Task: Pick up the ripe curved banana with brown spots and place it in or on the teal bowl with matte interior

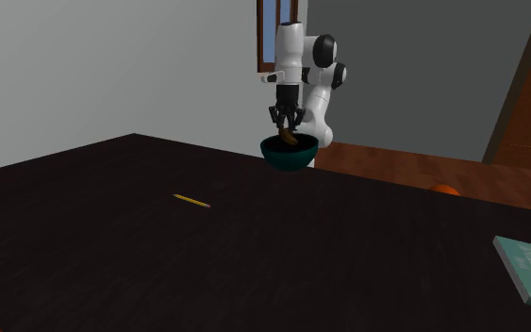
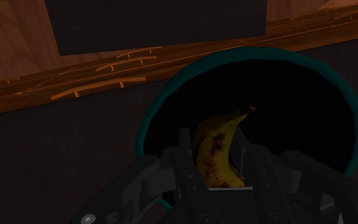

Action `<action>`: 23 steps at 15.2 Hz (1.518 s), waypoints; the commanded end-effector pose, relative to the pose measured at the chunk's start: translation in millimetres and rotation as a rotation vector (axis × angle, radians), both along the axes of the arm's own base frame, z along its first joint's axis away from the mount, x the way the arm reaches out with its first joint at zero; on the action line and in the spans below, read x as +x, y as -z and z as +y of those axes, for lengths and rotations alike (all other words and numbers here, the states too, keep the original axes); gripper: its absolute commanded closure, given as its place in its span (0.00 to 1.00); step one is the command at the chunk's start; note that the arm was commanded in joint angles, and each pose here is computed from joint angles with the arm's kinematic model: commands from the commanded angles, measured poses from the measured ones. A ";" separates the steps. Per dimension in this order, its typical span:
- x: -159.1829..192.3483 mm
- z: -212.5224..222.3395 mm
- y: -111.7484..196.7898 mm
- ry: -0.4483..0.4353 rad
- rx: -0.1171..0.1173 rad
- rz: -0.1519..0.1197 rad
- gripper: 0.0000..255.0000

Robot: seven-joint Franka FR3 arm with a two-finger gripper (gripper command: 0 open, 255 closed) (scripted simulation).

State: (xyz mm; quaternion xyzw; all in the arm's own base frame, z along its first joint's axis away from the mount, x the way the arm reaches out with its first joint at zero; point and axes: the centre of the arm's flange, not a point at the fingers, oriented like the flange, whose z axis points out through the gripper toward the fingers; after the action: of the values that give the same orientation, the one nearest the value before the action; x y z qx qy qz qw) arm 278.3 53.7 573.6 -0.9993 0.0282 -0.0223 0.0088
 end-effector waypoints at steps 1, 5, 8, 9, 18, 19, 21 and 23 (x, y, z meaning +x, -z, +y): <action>-0.7 0.9 5.7 0.000 0.000 0.000 1.00; -0.6 0.9 5.7 0.000 0.000 0.000 1.00; -0.6 0.9 5.7 0.000 0.000 0.000 1.00; -0.6 0.9 5.7 0.000 0.000 0.000 0.00; -2.9 0.1 -44.2 0.000 0.000 0.000 0.00; -2.9 0.1 -44.2 0.000 0.000 0.000 0.00; -2.9 0.1 -44.2 0.000 0.000 0.000 0.00; -2.9 0.1 -44.2 0.000 0.000 0.000 0.00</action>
State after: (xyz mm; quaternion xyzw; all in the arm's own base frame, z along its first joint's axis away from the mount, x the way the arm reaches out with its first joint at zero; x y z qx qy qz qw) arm 275.5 53.7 617.5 -0.9993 0.0282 -0.0226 0.0088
